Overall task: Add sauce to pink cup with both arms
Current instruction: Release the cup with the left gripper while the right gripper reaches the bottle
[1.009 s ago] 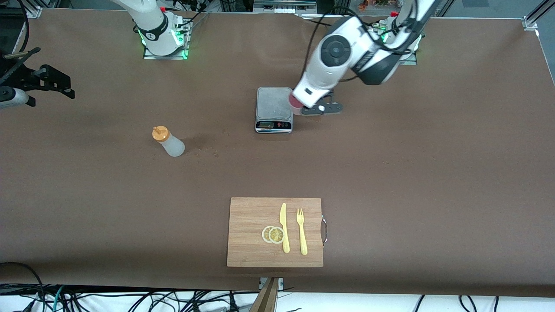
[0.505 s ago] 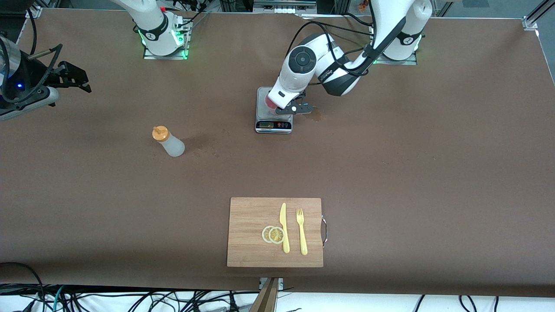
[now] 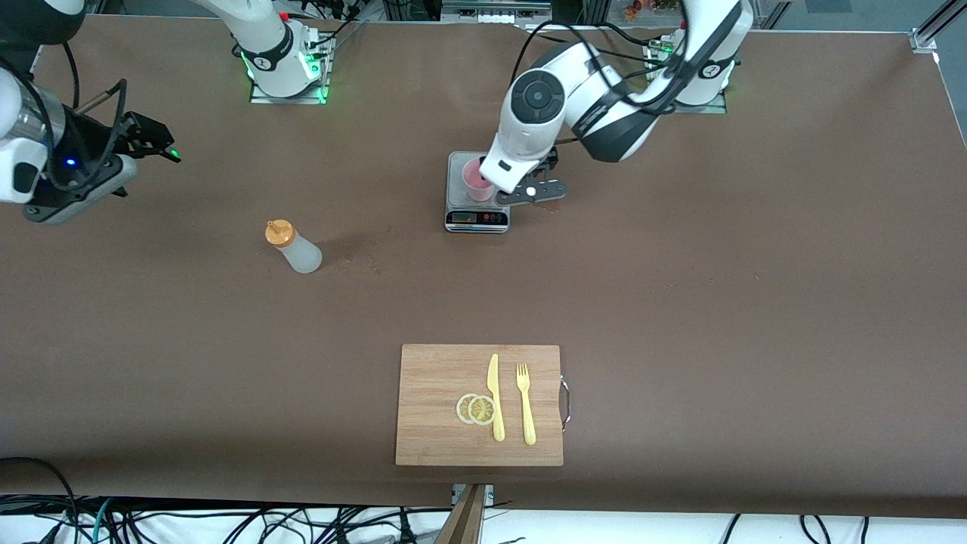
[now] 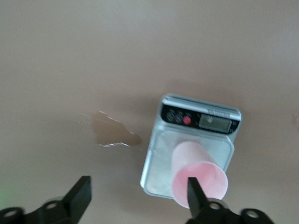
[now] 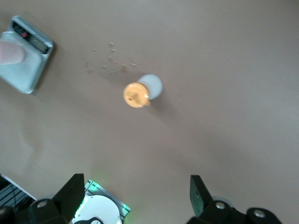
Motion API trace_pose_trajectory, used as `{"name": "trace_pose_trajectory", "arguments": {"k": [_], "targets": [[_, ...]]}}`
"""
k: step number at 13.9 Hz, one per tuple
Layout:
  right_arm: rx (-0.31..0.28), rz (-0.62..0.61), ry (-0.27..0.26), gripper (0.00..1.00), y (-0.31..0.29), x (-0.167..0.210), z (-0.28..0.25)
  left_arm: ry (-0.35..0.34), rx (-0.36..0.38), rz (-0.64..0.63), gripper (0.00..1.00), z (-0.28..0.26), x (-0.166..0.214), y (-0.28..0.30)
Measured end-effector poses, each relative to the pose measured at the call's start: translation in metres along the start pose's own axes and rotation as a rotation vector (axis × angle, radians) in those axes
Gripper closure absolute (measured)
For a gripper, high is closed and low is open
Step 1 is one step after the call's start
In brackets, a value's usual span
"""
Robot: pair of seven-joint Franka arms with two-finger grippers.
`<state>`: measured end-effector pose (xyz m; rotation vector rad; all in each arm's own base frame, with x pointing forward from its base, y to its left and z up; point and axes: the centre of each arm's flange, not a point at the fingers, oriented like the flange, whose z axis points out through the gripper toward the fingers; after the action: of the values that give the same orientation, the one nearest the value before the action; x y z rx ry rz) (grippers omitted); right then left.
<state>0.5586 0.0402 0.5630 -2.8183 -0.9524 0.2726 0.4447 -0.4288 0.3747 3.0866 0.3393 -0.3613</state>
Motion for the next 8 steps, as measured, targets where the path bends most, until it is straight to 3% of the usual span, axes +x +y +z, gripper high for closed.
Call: {"name": "trace_pose_trajectory", "arguments": {"k": [1,4,8], "targets": [[0.027,-0.049,0.013,0.00,0.005,0.003,0.011,0.010,0.010,0.009,0.00,-0.031,0.015,-0.018],[0.086,-0.220,0.077,0.00,0.027,0.006,0.045,-0.001,0.039,0.075,0.00,-0.115,0.059,-0.078],[0.228,-0.491,0.213,0.00,0.085,-0.010,0.106,0.006,0.020,0.160,0.00,-0.171,0.120,-0.164]]}}
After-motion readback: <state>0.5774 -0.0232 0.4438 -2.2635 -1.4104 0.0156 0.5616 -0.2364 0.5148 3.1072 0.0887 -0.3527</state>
